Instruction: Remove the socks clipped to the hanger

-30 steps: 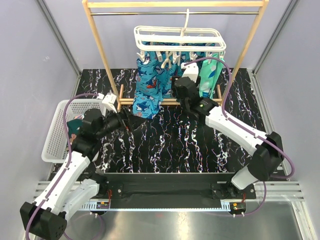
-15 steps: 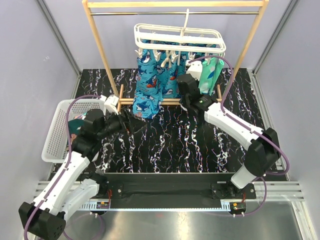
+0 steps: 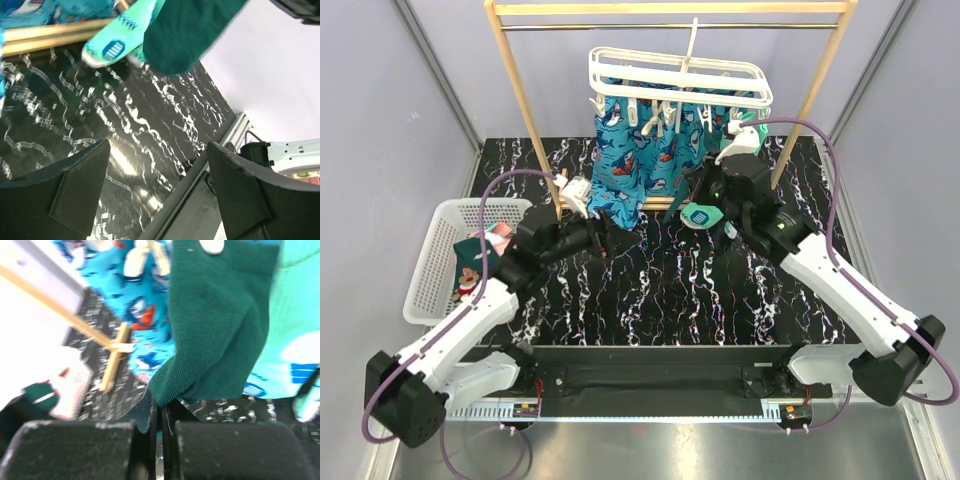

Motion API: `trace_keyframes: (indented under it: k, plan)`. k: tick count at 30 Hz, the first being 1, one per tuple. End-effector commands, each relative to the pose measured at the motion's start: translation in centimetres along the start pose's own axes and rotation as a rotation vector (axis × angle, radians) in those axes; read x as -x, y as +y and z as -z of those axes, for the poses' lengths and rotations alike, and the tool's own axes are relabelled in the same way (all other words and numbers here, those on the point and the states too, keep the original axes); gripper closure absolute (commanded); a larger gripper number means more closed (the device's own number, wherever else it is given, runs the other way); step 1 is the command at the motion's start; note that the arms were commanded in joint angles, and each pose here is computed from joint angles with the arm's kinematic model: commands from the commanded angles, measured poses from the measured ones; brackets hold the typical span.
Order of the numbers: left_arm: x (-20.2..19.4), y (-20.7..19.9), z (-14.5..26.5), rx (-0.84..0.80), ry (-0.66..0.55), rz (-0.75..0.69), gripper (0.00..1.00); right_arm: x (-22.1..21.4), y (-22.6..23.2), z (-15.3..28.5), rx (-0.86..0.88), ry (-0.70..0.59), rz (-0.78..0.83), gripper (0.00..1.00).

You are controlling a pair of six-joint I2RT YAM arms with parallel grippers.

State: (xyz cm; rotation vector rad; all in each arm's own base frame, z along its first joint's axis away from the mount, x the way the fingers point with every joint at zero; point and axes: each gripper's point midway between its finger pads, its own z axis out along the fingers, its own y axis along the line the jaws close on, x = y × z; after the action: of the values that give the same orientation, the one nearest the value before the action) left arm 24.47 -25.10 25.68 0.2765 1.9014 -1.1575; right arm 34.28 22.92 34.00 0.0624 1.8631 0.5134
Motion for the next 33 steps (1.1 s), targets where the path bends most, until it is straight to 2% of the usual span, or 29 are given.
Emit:
trace_keyframes:
  k: [1,7,11,18,19,23,24,25,26,27,29,32,33]
  plan:
    - [5.9,-4.3,-1.3,-0.089,-0.180,-0.165,0.17,0.3,2.3,2.0,0.124,0.035,-0.086,1.00]
    - [6.7,-7.6,-4.2,-0.120,-0.194,-0.376,0.14,1.4,3.5,3.9,0.209,0.011,-0.160,1.00]
    - [7.7,-8.2,-6.3,-0.084,-0.210,-0.416,0.14,1.6,3.6,4.3,0.207,0.012,-0.185,1.00]
    - [6.7,-8.6,-8.1,-0.066,-0.224,-0.460,0.19,1.9,3.7,5.0,0.222,0.006,-0.224,1.00]
    - [6.6,-8.5,-8.1,-0.059,-0.227,-0.462,0.22,1.9,3.7,5.2,0.226,0.006,-0.227,1.00]
    - [6.6,-8.2,-8.5,-0.024,-0.223,-0.473,0.62,1.6,3.8,5.3,0.232,0.014,-0.235,1.00]
    - [6.5,-8.1,-8.4,-0.017,-0.221,-0.473,0.77,1.7,3.7,5.4,0.231,0.012,-0.236,0.98]
    - [6.5,-8.2,-8.3,-0.016,-0.223,-0.475,0.83,1.8,3.6,5.6,0.231,0.008,-0.234,0.93]
    - [6.6,-8.4,-8.0,-0.016,-0.230,-0.473,0.88,1.5,3.3,5.5,0.218,0.013,-0.225,0.81]
    - [6.7,-8.5,-7.9,-0.017,-0.233,-0.472,1.00,1.6,3.2,5.6,0.211,0.011,-0.213,0.76]
    - [6.6,-8.5,-7.3,-0.014,-0.236,-0.460,1.00,1.7,2.5,5.8,0.180,0.009,-0.198,0.61]
    - [6.3,-8.3,-7.0,-0.013,-0.232,-0.445,1.00,2.3,1.9,6.5,0.158,-0.004,-0.168,0.49]
    - [6.3,-8.4,-6.9,-0.018,-0.233,-0.441,1.00,2.5,1.8,6.8,0.157,-0.010,-0.158,0.43]
